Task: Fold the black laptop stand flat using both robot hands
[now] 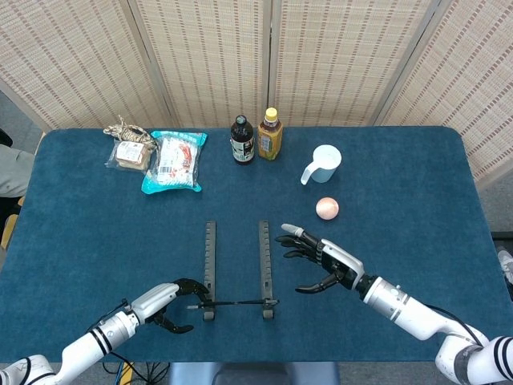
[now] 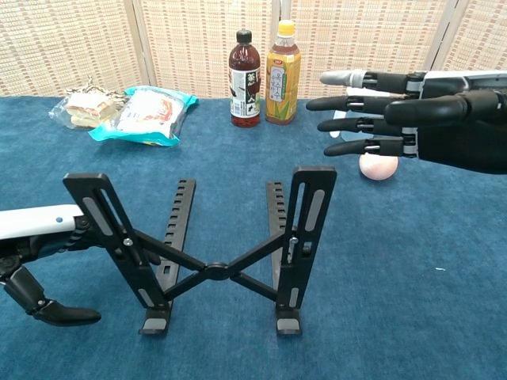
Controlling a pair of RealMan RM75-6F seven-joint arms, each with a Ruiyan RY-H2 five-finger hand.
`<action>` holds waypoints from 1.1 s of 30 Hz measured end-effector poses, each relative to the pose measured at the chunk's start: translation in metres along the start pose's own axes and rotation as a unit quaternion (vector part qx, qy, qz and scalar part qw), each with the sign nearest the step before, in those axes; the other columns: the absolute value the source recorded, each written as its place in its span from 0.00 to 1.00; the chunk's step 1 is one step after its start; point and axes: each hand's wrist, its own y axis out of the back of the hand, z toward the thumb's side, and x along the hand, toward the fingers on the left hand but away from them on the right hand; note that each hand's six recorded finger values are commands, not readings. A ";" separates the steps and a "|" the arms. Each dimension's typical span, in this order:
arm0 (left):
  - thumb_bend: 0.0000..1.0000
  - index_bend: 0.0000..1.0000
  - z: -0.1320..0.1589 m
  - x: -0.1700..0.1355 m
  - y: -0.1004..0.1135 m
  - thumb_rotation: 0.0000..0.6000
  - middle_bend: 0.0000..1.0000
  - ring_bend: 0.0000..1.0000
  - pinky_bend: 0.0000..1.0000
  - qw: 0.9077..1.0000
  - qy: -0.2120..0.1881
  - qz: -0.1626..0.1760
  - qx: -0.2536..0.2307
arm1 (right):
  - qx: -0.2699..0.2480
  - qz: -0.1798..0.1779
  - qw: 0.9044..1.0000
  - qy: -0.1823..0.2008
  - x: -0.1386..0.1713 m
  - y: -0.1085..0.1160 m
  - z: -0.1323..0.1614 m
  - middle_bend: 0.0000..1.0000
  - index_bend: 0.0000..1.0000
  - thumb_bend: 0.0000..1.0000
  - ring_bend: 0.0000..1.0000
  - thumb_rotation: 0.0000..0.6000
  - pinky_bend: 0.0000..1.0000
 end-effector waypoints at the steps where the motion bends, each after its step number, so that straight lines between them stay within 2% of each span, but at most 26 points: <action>1: 0.22 0.31 0.000 0.000 0.002 1.00 0.20 0.11 0.06 1.000 -0.001 0.003 0.001 | 0.003 0.000 1.000 0.000 0.000 0.000 0.000 0.14 0.00 0.00 0.10 1.00 0.17; 5: 0.22 0.31 0.002 -0.001 0.013 1.00 0.20 0.11 0.06 1.000 -0.005 0.026 0.003 | 0.041 0.000 0.999 -0.001 0.001 0.002 0.000 0.13 0.00 0.00 0.09 1.00 0.17; 8: 0.22 0.30 0.003 -0.005 0.027 1.00 0.20 0.11 0.06 0.998 -0.009 0.054 0.007 | 0.099 -0.001 0.995 -0.006 0.002 0.004 0.002 0.11 0.00 0.00 0.06 1.00 0.17; 12: 0.22 0.29 0.002 -0.011 0.047 1.00 0.20 0.11 0.06 0.995 -0.006 0.094 0.026 | 0.194 0.001 0.981 -0.030 0.006 0.007 0.006 0.10 0.00 0.00 0.02 1.00 0.17; 18: 0.22 0.29 -0.005 -0.027 0.076 1.00 0.20 0.11 0.06 0.985 0.013 0.161 0.051 | 0.268 0.027 0.959 -0.090 0.005 0.003 0.003 0.10 0.00 0.00 0.00 1.00 0.14; 22: 0.22 0.29 -0.007 -0.039 0.089 1.00 0.19 0.11 0.06 0.979 0.024 0.191 0.065 | 0.293 0.046 0.949 -0.107 -0.002 -0.003 0.005 0.10 0.00 0.00 0.00 1.00 0.13; 26: 0.22 0.29 -0.008 -0.047 0.097 1.00 0.19 0.11 0.06 0.973 0.031 0.214 0.082 | 0.299 0.052 0.947 -0.108 -0.008 -0.007 0.007 0.10 0.00 0.00 0.00 1.00 0.13; 33: 0.22 0.29 -0.009 -0.062 0.110 1.00 0.19 0.11 0.06 0.959 0.043 0.258 0.109 | 0.300 0.087 0.942 -0.125 -0.023 -0.026 0.001 0.10 0.00 0.00 0.00 1.00 0.13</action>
